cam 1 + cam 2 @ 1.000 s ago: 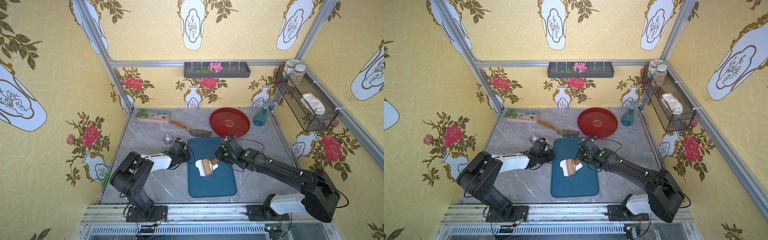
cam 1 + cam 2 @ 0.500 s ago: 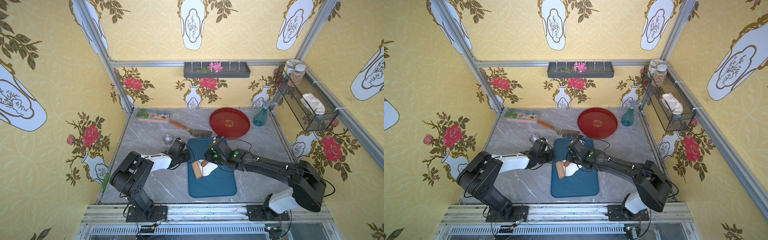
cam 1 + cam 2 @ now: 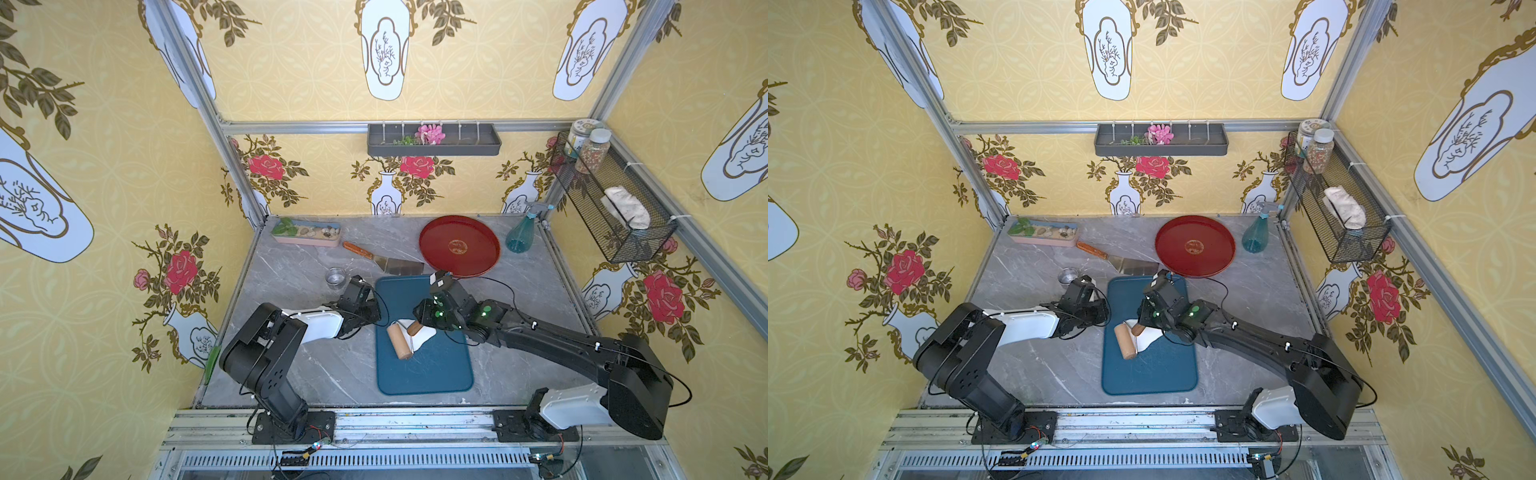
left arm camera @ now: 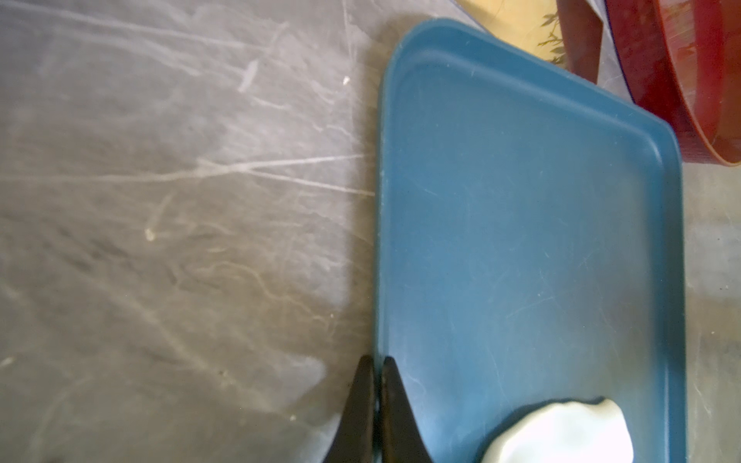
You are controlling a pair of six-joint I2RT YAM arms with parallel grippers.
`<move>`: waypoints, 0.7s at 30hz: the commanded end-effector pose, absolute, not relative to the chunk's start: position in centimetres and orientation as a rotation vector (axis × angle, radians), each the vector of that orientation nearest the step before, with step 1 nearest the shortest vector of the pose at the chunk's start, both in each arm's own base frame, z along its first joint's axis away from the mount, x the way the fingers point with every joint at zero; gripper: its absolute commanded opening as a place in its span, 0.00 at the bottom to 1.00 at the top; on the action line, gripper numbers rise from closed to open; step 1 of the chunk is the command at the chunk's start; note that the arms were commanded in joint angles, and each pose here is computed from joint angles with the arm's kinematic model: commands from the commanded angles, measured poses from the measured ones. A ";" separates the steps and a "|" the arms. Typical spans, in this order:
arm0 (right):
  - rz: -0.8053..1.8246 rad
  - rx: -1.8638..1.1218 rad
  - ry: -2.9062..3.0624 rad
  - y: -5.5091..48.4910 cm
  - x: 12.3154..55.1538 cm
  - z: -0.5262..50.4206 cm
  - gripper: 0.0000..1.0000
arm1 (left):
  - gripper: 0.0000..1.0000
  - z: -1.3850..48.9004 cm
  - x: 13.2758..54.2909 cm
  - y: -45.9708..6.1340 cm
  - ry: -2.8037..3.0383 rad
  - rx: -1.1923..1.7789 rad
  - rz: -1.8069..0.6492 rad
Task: Roll out the dumpling wrappers from the dough
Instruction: Flatten out the dough on the work surface.
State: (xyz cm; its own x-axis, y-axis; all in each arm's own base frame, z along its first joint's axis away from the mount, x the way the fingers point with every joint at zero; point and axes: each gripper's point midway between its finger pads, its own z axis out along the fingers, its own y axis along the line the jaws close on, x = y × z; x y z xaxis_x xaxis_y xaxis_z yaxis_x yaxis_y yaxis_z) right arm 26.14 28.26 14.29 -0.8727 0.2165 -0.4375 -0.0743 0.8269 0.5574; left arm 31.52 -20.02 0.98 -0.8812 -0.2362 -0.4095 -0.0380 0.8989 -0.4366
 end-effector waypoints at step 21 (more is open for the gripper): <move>0.726 0.324 2.485 25.2 29.6 13.3 0.00 | 0.00 -1.4 29.3 -18.2 2.718 -0.207 -0.462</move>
State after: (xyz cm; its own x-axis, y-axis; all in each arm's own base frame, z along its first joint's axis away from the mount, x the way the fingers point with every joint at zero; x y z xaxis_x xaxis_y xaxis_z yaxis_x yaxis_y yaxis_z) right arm 29.16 25.05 13.09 -0.8442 0.3362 -0.4175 0.0665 0.8385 0.5408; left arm 31.53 -20.02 0.96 -0.8815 -0.2360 -0.4090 -0.0383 0.8990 -0.4362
